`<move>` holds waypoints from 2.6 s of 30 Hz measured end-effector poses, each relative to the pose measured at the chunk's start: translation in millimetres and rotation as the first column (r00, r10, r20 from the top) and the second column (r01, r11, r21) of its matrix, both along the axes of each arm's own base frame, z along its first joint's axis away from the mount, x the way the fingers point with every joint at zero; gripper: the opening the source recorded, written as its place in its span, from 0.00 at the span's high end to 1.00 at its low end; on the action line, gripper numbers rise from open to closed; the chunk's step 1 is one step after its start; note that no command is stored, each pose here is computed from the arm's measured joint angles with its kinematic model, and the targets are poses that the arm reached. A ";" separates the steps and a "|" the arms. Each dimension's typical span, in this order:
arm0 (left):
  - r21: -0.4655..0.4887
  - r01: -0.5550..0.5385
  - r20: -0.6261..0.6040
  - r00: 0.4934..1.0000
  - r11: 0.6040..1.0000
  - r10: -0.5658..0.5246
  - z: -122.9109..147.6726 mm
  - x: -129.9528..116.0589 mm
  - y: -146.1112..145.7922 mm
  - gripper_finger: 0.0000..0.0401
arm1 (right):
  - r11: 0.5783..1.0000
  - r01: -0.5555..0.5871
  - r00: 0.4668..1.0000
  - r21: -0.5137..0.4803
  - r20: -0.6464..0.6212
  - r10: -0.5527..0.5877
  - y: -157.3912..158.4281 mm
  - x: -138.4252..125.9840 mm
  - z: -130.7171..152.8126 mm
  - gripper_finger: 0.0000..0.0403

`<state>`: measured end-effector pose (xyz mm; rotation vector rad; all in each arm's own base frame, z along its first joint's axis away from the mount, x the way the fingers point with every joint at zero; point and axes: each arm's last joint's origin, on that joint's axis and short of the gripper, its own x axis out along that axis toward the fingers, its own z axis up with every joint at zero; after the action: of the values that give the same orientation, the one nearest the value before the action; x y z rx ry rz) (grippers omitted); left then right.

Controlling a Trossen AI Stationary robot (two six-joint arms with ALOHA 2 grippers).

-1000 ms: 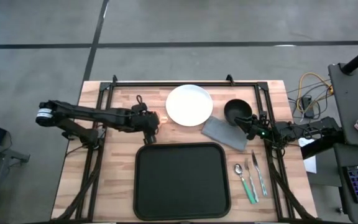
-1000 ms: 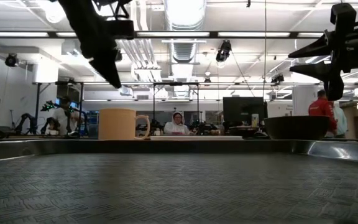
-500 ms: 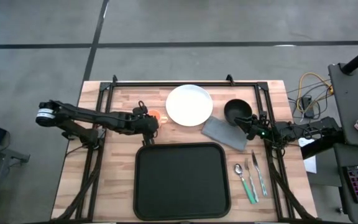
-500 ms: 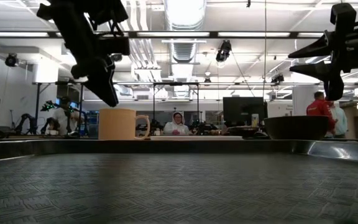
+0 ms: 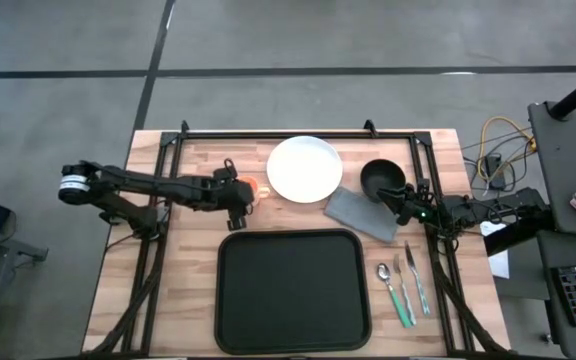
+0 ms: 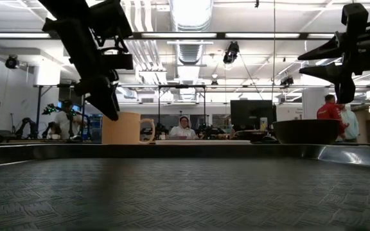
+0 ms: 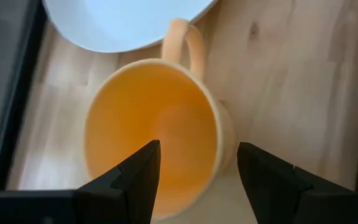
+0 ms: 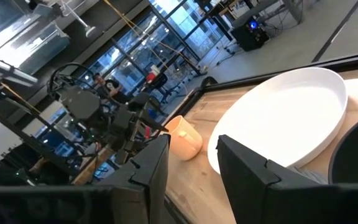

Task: Set up tray
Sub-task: Put the yellow mug on the black tray

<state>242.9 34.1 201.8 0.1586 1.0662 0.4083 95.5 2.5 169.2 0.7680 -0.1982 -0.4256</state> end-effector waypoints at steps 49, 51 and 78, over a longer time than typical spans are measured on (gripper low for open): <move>-0.010 0.055 -0.032 0.998 0.998 -0.055 -9.2 4.0 6.4 0.99 | 1.000 0.001 1.000 -0.020 -0.020 -0.001 0.2 0.7 -0.9 0.72; -0.009 0.054 -0.028 0.998 0.999 -0.054 -2.0 6.8 6.7 0.99 | 1.000 0.001 1.000 -0.020 -0.020 -0.001 0.2 0.7 -0.9 0.72; -0.185 0.161 0.204 0.971 0.969 -0.122 118.7 33.8 -13.3 1.00 | 1.000 0.001 1.000 -0.023 -0.021 -0.002 0.1 0.7 -0.8 0.74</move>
<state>276.7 20.8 320.4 0.0148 0.8939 0.1803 96.3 2.6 168.3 0.7409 -0.1836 -0.4322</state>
